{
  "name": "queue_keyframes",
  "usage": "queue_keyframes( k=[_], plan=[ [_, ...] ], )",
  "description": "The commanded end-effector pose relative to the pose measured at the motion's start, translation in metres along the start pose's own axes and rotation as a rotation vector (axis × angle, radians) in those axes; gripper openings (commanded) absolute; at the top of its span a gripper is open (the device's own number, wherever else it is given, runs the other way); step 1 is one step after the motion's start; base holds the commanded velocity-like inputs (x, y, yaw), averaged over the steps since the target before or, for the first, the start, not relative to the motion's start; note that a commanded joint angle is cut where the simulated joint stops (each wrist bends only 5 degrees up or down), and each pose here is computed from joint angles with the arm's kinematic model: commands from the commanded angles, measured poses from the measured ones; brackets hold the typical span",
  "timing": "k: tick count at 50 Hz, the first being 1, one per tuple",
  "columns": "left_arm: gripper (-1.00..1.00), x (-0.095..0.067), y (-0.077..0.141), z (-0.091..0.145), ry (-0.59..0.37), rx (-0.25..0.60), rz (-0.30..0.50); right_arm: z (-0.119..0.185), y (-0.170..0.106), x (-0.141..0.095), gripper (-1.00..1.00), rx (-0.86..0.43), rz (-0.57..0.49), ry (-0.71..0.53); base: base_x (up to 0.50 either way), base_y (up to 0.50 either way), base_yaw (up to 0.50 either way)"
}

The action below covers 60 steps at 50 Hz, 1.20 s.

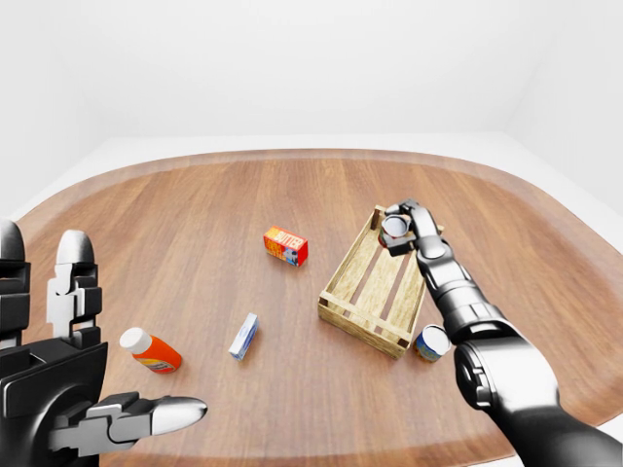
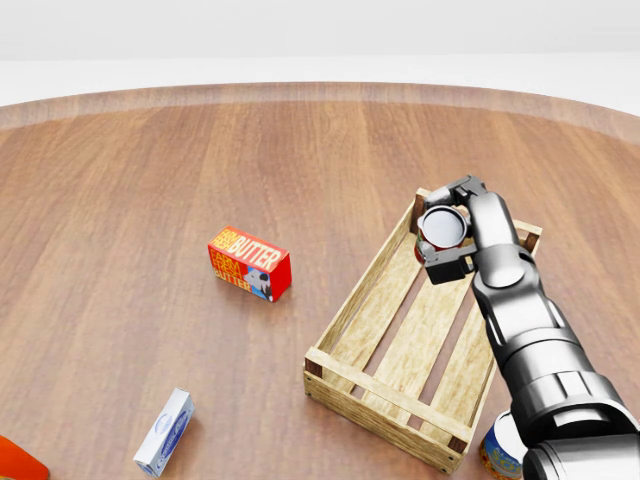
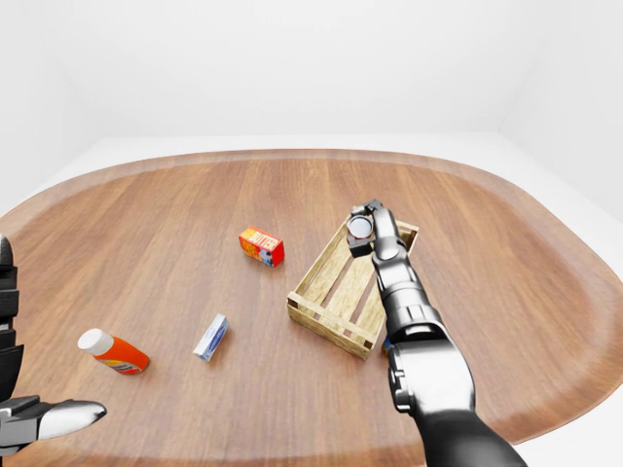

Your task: Pick up the tomato sauce, and put it in the wooden tray.

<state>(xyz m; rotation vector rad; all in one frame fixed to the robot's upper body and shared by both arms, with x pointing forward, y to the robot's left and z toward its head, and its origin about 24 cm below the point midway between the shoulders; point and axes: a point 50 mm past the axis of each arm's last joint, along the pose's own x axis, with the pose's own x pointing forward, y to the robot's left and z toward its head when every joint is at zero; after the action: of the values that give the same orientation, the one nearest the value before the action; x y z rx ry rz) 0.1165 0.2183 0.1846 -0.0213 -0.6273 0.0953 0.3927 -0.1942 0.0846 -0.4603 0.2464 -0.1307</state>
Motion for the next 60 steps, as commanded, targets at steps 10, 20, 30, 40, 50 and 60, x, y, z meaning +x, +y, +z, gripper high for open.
queue_keyframes(
  k=[10, 20, 30, 40, 50, 60],
  plan=[
    [1.0, 0.0, 0.0, 0.0, -0.001, 0.001, 0.001, -0.019, 0.001, 0.001, -1.0, -0.02, -0.004, 0.111, 0.0, 0.0, 0.0],
    [1.0, 0.0, 0.0, 0.001, -0.004, 0.001, 0.002, -0.028, 0.004, -0.001, -1.0, -0.023, -0.003, 0.141, 0.0, 0.0, 0.0],
    [1.0, 0.001, 0.0, 0.001, -0.007, 0.001, 0.002, -0.032, 0.005, -0.002, -1.0, -0.025, 0.0, 0.155, 0.0, 0.0, 0.0],
    [1.0, 0.001, 0.001, 0.002, -0.009, 0.002, 0.003, -0.038, 0.006, -0.003, -1.0, -0.029, 0.0, 0.174, 0.0, 0.0, 0.0],
    [1.0, 0.0, 0.001, 0.001, -0.006, 0.001, 0.004, -0.043, 0.007, -0.004, -1.0, -0.029, -0.001, 0.19, 0.0, 0.0, 0.0],
    [1.0, -0.001, 0.001, 0.001, -0.006, 0.001, 0.005, -0.046, 0.008, -0.005, -1.0, -0.028, 0.003, 0.199, 0.0, 0.0, 0.0]
  ],
)
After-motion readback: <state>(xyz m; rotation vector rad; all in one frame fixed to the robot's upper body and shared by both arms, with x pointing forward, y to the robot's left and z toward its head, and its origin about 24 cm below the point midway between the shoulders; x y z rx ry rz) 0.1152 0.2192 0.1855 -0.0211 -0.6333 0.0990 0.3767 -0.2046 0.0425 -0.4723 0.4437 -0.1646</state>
